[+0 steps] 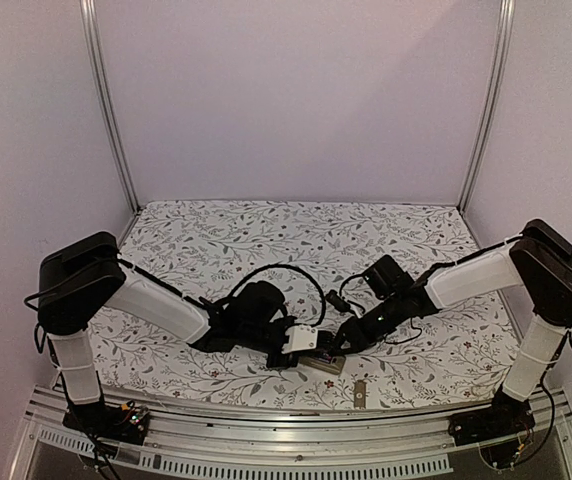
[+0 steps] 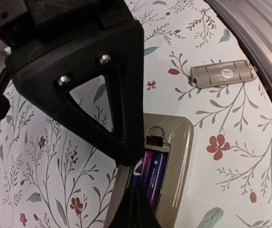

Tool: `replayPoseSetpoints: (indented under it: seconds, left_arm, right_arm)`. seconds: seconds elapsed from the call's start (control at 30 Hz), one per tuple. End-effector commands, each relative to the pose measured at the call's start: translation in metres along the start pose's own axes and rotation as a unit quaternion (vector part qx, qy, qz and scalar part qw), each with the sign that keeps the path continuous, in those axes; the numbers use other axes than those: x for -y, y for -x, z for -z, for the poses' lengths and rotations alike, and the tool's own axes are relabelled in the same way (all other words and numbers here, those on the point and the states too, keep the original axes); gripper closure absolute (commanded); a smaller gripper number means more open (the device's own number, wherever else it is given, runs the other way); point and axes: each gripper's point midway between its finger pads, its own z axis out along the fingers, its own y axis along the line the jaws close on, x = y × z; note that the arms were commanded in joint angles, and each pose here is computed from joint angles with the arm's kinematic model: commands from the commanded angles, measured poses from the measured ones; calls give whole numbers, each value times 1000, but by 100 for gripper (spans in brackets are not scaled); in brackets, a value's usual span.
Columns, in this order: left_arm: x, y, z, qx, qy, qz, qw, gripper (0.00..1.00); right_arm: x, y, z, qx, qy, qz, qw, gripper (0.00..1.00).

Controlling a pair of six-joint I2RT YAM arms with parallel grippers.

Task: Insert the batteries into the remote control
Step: Press the battery in the battery compartment.

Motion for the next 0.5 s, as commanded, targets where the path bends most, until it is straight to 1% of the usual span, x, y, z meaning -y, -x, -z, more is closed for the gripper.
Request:
replayPoseSetpoints:
  seconds: [0.0, 0.27, 0.47]
  left_arm:
    - [26, -35, -5, -58, -36, 16, 998, 98]
    - [26, -35, -5, -57, -35, 18, 998, 98]
    - [25, -35, -5, -58, -32, 20, 998, 98]
  right_arm:
    - [10, -8, -8, -12, -11, -12, 1000, 72]
    - [23, -36, -22, -44, -45, -16, 998, 74]
    - [40, -58, -29, -66, -105, -16, 992, 77]
